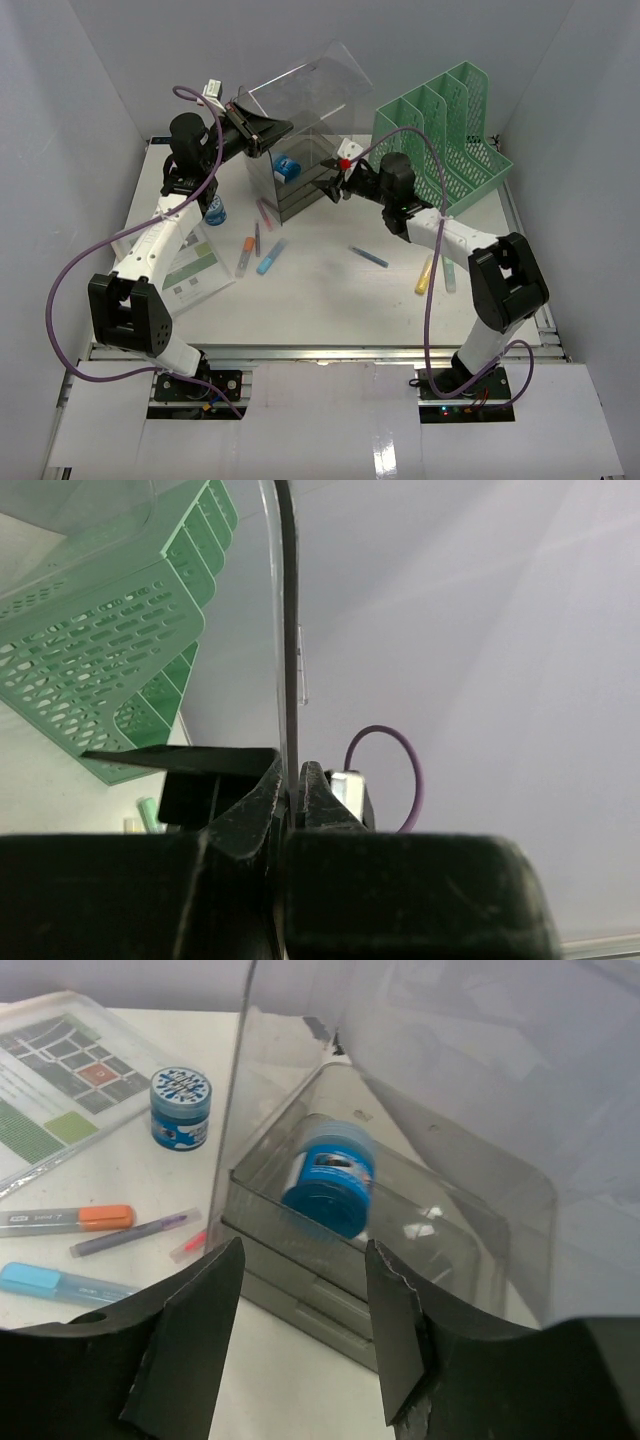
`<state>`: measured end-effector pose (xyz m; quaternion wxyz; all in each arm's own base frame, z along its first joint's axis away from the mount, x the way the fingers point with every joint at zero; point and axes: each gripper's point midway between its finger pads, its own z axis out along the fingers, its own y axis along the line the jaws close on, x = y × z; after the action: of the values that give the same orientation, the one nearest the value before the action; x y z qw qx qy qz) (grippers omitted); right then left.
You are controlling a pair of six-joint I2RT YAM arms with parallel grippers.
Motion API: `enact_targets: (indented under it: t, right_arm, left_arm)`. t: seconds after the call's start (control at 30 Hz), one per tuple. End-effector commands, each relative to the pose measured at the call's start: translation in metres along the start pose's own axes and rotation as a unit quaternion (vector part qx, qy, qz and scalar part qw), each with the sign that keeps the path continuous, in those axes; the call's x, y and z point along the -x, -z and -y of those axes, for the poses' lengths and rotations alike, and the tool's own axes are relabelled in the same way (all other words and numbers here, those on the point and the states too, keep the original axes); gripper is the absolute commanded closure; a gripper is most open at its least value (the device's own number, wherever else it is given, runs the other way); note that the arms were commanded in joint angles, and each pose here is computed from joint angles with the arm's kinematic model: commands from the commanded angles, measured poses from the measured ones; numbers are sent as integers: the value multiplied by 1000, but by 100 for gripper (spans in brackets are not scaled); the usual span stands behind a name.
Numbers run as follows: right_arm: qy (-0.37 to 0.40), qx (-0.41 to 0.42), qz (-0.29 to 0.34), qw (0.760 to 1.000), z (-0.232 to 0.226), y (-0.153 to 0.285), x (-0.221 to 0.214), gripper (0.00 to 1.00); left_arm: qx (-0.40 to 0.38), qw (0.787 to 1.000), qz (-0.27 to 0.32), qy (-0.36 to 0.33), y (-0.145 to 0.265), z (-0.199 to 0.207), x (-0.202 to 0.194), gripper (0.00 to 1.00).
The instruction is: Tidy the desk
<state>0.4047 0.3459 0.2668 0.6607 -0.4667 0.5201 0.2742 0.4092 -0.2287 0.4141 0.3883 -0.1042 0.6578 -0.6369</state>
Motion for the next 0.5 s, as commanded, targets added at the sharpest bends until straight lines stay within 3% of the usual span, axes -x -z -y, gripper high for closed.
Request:
enact_targets:
  t: [0.0, 0.17, 0.33, 0.4, 0.47]
  right_arm:
    - [25, 5, 53, 998, 31, 15, 48, 43]
    - [3, -41, 78, 996, 81, 7, 75, 43]
    - [-16, -64, 106, 992, 99, 0, 92, 43]
    - [-23, -76, 113, 990, 106, -1, 98, 43]
    - [-24, -82, 118, 989, 111, -3, 103, 42]
  left_arm:
    - [-24, 1000, 8, -6, 9, 26, -1, 100]
    - [-18, 1000, 6, -5, 10, 24, -2, 100]
    - [-4, 1000, 6, -1, 11, 14, -4, 98]
    - [2, 1000, 6, 2, 11, 9, -5, 92]
    - [9, 1000, 7, 4, 11, 4, -6, 80]
